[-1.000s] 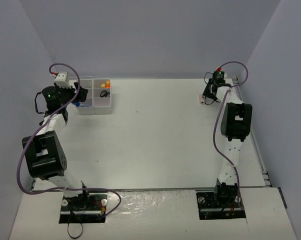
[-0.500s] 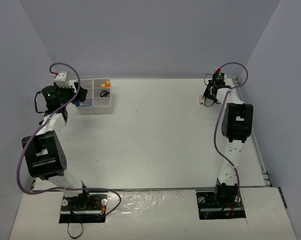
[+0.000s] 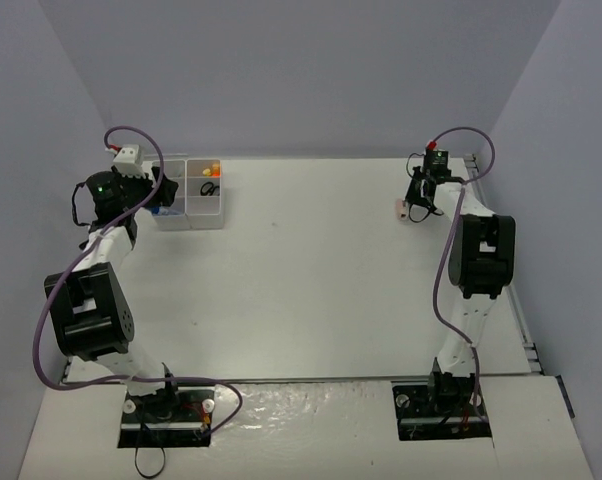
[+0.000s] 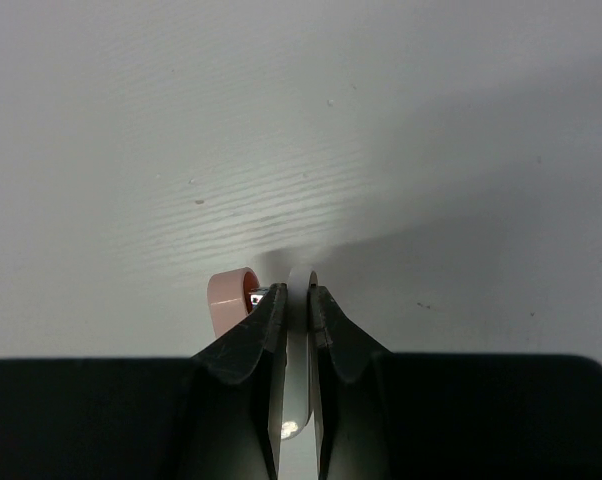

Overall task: Sort the stationery into containers
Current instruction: Pick up the stapler from the center of the board, then place the stapler in the storage box.

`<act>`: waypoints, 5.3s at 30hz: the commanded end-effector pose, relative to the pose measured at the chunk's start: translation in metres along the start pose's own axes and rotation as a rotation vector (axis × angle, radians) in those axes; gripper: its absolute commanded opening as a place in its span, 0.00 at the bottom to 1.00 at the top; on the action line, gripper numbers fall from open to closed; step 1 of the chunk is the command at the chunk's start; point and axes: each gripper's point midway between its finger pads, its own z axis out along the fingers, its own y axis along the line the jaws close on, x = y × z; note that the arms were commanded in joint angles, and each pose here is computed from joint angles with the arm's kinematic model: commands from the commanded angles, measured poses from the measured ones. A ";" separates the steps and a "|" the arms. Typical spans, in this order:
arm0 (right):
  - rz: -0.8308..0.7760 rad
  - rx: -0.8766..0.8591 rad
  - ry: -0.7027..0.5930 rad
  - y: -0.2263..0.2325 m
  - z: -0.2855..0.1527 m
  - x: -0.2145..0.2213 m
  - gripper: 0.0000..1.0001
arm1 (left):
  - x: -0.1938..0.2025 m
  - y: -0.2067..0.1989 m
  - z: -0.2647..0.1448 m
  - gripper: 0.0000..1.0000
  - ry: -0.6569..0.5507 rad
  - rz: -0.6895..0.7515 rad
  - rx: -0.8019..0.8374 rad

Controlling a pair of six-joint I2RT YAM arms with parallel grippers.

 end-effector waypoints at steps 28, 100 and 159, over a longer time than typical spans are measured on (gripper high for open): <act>-0.308 -0.790 -0.651 0.411 -0.319 -0.009 0.00 | -0.097 -0.194 -0.142 0.76 0.131 -0.222 0.593; -0.164 -1.015 -0.521 0.409 -0.342 0.021 0.65 | -0.100 -0.123 -0.079 0.00 0.000 0.117 0.191; -0.276 -0.581 -0.538 0.252 -0.314 0.019 0.81 | -0.076 -0.081 0.017 0.87 -0.112 0.577 0.335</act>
